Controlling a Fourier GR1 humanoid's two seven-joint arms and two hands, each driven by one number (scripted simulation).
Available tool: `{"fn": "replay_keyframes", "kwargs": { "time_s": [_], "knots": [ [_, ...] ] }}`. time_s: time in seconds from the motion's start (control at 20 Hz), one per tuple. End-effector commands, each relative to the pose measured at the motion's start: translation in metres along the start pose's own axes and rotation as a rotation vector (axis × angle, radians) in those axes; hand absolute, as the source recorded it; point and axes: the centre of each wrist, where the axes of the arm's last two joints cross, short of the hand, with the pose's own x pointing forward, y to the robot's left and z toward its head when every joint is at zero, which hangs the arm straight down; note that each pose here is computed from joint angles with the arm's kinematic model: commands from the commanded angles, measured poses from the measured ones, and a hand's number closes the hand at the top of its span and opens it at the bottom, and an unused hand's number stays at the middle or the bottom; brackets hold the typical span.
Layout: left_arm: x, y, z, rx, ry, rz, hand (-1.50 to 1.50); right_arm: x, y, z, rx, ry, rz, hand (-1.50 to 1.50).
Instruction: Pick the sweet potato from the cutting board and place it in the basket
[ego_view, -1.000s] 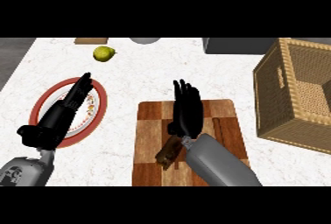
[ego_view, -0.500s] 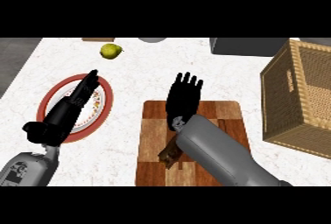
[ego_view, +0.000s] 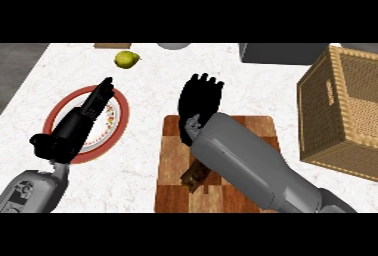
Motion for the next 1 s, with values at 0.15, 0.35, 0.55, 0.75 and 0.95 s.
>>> {"fn": "replay_keyframes", "kwargs": {
  "time_s": [0.15, 0.35, 0.55, 0.75, 0.95],
  "knots": [
    [-0.006, 0.003, 0.005, 0.016, 0.019, 0.007, 0.00, 0.022, -0.022, 0.014, 0.021, 0.191, 0.120, -1.50],
    [-0.006, 0.004, 0.004, 0.033, 0.009, 0.006, 0.00, 0.021, -0.012, 0.014, 0.009, 0.192, 0.055, -1.50],
    [-0.001, 0.014, 0.005, 0.030, 0.002, 0.004, 0.00, 0.018, -0.001, 0.014, 0.012, 0.193, 0.043, -1.50],
    [-0.009, 0.007, 0.009, 0.035, 0.011, 0.003, 0.00, 0.013, 0.022, 0.019, -0.002, 0.183, 0.037, -1.50],
    [-0.006, 0.003, 0.002, 0.040, 0.018, 0.027, 0.00, 0.005, 0.051, 0.024, -0.007, 0.181, 0.065, -1.50]
  ]
}}
